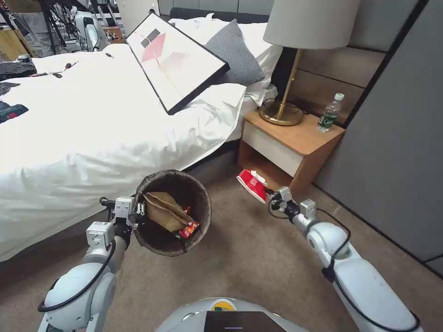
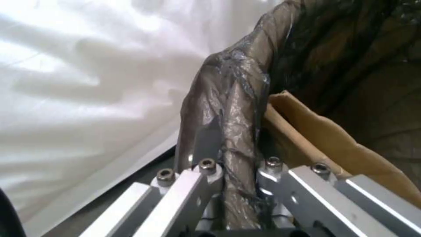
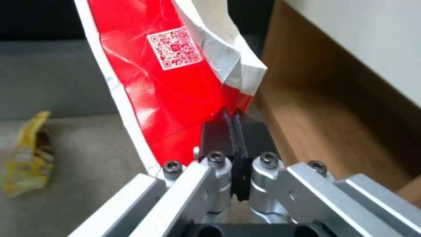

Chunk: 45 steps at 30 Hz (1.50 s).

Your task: Pick up the trash bin, then pick up the garbage from the floor and place it into the trash bin.

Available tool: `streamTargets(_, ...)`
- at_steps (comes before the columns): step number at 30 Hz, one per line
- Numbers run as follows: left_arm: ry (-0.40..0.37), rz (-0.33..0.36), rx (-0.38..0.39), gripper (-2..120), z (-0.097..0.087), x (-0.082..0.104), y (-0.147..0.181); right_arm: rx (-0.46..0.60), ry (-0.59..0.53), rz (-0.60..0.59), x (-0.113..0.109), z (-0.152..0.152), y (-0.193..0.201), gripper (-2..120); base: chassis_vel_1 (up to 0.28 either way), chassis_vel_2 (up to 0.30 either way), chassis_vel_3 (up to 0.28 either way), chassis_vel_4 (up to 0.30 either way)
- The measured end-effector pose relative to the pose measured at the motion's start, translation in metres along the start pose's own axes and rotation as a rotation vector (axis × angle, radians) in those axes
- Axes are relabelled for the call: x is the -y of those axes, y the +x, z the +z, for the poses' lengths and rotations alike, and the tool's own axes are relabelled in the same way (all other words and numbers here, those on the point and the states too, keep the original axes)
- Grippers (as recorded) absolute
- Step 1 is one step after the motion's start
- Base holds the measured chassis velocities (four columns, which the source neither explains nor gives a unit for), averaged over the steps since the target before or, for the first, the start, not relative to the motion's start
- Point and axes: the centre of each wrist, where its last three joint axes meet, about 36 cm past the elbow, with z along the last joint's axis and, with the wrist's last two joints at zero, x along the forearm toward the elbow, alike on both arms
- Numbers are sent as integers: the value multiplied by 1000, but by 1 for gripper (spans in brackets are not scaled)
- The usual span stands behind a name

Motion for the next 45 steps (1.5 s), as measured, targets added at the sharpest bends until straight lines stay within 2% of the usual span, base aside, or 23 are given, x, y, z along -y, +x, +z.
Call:
streamTargets(14,6,8,-7,3,1,-2,-8,145,18,-37,-31,-62,76,0,0,0,0,0)
streamTargets(29,9,15,-9,3,1,-4,-14,206,29,-88,-58,-99,117,0,0,0,0,0)
streamTargets(37,7,25,-13,3,1,-3,-17,262,34,-148,-75,-130,123,0,0,0,0,0)
streamTargets(45,7,36,-20,3,2,-1,-19,279,33,-257,-94,-152,107,0,0,0,0,0)
